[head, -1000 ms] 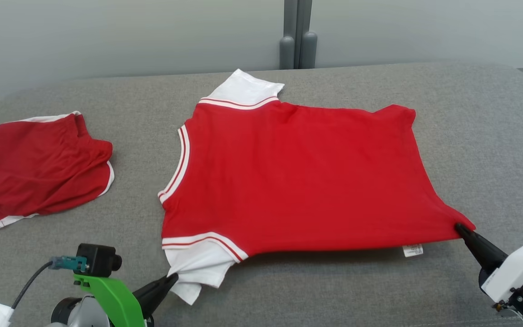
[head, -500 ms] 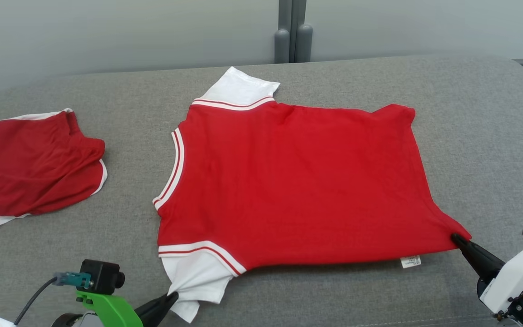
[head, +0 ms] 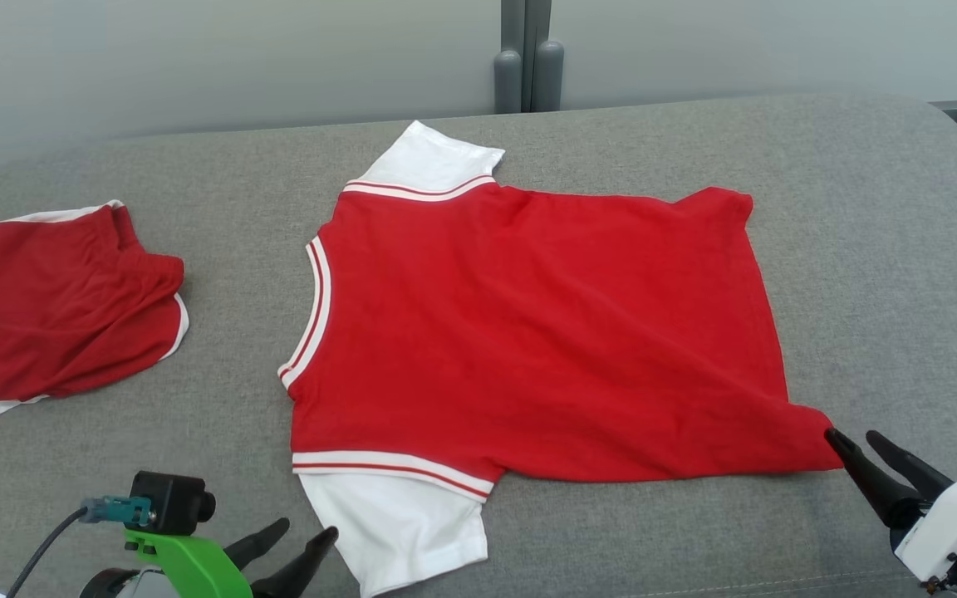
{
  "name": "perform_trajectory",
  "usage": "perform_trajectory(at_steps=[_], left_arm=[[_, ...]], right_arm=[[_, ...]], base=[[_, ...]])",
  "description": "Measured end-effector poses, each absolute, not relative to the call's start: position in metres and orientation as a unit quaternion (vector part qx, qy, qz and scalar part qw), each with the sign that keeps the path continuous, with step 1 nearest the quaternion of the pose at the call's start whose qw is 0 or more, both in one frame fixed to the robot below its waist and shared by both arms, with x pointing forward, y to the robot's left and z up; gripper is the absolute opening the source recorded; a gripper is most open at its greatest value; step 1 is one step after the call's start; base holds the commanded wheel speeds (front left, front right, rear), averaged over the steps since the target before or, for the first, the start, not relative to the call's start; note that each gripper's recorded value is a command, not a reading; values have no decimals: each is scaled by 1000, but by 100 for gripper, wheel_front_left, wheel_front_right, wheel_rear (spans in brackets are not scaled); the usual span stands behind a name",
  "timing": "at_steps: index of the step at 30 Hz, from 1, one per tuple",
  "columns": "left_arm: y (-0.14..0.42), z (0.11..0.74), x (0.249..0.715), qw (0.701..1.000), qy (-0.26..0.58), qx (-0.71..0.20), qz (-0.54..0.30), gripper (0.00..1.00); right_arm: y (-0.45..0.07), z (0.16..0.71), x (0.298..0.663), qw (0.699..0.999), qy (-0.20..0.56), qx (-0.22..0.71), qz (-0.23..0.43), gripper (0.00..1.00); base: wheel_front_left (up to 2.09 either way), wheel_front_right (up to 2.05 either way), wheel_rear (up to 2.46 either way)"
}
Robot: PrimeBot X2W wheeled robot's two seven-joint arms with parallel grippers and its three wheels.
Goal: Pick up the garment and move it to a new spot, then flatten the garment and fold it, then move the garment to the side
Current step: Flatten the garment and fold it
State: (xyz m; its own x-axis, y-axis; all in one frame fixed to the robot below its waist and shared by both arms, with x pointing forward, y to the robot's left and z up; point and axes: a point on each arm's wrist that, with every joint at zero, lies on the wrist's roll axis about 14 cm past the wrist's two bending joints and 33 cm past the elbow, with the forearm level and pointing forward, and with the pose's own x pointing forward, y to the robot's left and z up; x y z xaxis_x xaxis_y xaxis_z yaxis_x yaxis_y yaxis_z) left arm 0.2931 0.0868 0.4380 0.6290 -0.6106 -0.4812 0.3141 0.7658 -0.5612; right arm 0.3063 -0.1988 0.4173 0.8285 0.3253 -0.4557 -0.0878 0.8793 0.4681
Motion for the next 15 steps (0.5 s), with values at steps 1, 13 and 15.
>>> perform_trajectory(at_steps=[1, 13, 15], left_arm=[[88, 440, 295, 879, 336, -217, -261, 100], [116, 481, 335, 928, 207, -248, -185, 100], [112, 478, 332, 925, 209, -258, -184, 100]], right_arm=[[-201, 420, 308, 933, 264, 219, 108, 100], [-208, 463, 333, 953, 137, 264, 63, 100], [-207, 463, 332, 954, 129, 262, 61, 100]], base=[[0, 0, 0], [0, 0, 0], [0, 0, 0]])
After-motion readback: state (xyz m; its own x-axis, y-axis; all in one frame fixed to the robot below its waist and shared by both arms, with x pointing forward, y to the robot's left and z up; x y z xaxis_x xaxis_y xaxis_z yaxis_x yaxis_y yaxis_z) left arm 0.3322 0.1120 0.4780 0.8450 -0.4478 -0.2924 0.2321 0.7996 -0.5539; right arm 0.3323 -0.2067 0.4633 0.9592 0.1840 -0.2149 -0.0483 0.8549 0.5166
